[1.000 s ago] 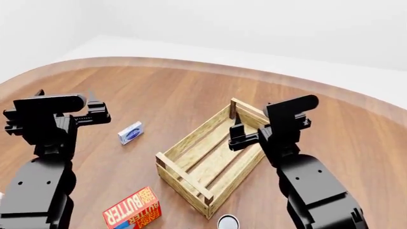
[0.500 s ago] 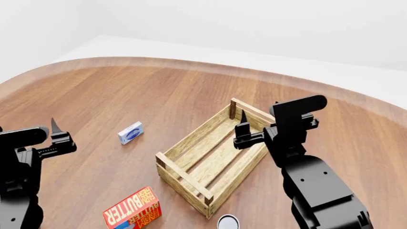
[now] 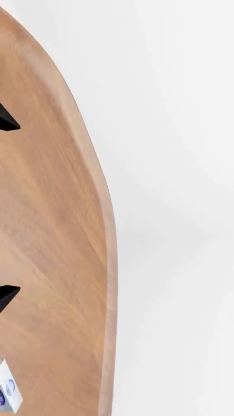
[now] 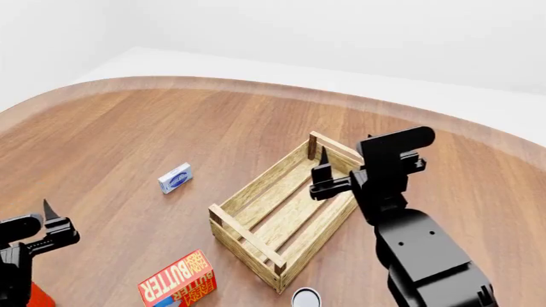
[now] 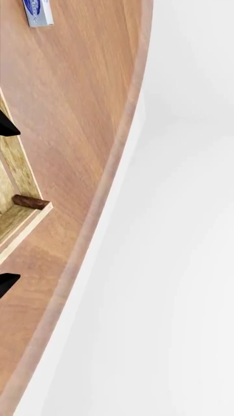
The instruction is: Pick up the ketchup, and put it in the wooden tray.
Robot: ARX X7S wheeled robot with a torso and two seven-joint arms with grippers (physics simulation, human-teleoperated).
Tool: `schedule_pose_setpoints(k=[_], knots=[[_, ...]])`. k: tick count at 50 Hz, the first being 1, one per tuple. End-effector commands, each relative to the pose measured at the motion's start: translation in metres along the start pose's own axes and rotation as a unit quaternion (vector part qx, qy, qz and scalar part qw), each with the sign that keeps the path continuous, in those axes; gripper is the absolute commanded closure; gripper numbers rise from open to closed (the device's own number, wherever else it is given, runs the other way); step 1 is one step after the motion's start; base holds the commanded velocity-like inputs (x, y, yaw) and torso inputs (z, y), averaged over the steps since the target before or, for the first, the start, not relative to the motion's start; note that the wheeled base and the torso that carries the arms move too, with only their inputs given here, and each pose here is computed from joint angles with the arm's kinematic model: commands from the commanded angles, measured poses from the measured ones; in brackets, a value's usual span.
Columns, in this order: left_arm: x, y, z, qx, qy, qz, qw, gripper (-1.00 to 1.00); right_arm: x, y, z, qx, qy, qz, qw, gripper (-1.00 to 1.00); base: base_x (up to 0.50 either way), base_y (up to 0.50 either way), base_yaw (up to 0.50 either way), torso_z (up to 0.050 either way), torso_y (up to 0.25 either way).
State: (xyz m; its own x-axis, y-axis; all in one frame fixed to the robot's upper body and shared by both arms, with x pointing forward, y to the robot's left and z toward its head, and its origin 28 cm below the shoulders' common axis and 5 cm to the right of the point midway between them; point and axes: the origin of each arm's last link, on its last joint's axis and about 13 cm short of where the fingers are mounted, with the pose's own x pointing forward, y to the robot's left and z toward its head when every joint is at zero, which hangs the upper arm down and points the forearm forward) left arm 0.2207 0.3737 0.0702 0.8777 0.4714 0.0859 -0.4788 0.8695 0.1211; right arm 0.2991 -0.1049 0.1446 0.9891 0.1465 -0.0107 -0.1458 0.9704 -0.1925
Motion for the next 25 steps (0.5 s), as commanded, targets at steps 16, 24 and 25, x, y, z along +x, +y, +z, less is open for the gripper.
schedule_pose_setpoints(k=[16,24,25], knots=[[-0.007,0.01,-0.031,0.012,0.032,0.016,0.999,-1.0,-0.001,0.005,0.002,-0.007,0.002,0.002,1.0,-1.0,0.0,0.0,0.0,0.0,0.0],[-0.007,0.009,-0.033,0.011,0.034,0.014,0.999,-1.0,-0.003,0.005,0.001,-0.007,0.004,0.0,1.0,-1.0,0.0,0.0,0.0,0.0,0.0],[-0.007,0.009,-0.033,0.012,0.034,0.014,0.999,-1.0,-0.003,0.005,0.001,-0.007,0.004,-0.001,1.0,-1.0,0.0,0.0,0.0,0.0,0.0]])
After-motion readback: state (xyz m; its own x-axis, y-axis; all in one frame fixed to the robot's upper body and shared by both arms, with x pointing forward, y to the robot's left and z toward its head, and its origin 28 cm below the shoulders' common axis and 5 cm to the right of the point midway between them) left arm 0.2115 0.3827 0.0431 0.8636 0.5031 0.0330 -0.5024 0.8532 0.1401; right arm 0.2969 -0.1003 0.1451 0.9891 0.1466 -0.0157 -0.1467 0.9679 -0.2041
